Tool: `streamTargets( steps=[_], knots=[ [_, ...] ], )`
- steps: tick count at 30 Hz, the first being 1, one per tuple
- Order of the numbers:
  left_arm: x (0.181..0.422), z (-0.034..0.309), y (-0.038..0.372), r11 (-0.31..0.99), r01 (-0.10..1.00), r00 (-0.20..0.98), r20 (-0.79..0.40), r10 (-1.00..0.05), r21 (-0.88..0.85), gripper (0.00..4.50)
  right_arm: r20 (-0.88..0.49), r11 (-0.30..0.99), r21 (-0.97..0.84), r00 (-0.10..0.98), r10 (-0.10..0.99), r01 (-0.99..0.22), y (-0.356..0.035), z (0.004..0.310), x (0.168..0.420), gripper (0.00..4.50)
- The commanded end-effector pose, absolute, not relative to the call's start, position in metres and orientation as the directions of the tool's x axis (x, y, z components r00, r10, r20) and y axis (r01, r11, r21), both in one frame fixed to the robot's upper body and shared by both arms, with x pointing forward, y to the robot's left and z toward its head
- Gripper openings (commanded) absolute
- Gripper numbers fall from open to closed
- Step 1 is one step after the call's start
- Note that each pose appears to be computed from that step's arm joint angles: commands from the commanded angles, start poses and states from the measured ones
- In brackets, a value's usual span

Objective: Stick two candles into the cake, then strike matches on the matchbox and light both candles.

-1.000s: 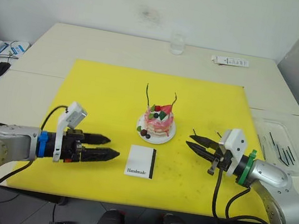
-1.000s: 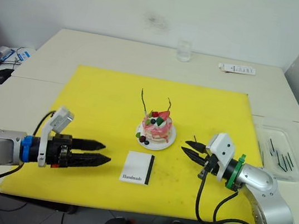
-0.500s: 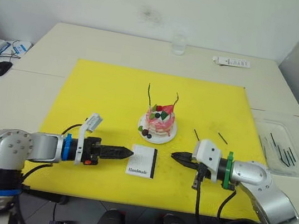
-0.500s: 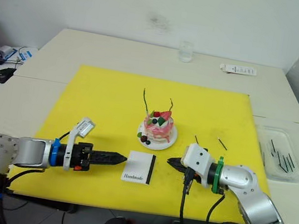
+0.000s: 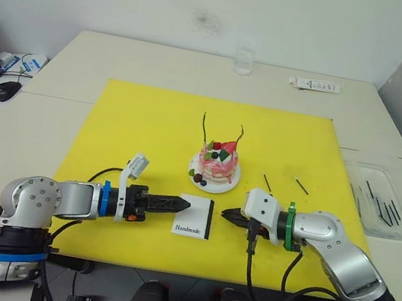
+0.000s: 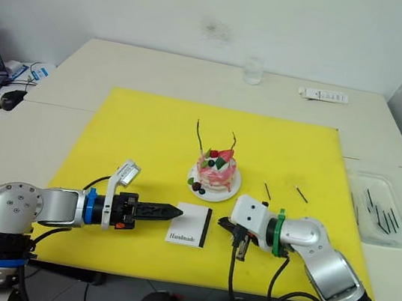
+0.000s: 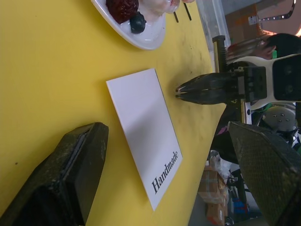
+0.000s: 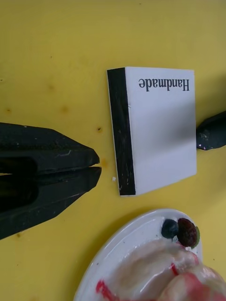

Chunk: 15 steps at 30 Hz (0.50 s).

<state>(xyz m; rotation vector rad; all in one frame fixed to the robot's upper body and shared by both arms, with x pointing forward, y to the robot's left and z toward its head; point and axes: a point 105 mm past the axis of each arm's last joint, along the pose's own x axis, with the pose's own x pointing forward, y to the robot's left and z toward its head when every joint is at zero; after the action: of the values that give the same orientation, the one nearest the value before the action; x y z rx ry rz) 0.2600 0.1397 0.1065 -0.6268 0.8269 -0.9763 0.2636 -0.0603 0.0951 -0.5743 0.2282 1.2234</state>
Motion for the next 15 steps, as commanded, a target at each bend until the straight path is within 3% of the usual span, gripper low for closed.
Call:
streamTargets(
  steps=[1, 15],
  knots=[
    [0.253, 0.097, 0.131, 0.431, 0.451, 0.267, -0.343, -0.901, -0.782, 4.5, -0.467, 0.224, -0.311, 0.354, 0.81, -0.924, -0.055, 0.093, 0.268, 0.04],
    [0.252, 0.086, 0.132, 0.456, 0.427, 0.291, -0.358, -0.887, -0.781, 4.5, -0.437, 0.179, -0.279, 0.29, 0.851, -0.944, -0.026, 0.091, 0.267, 0.04]
  ],
)
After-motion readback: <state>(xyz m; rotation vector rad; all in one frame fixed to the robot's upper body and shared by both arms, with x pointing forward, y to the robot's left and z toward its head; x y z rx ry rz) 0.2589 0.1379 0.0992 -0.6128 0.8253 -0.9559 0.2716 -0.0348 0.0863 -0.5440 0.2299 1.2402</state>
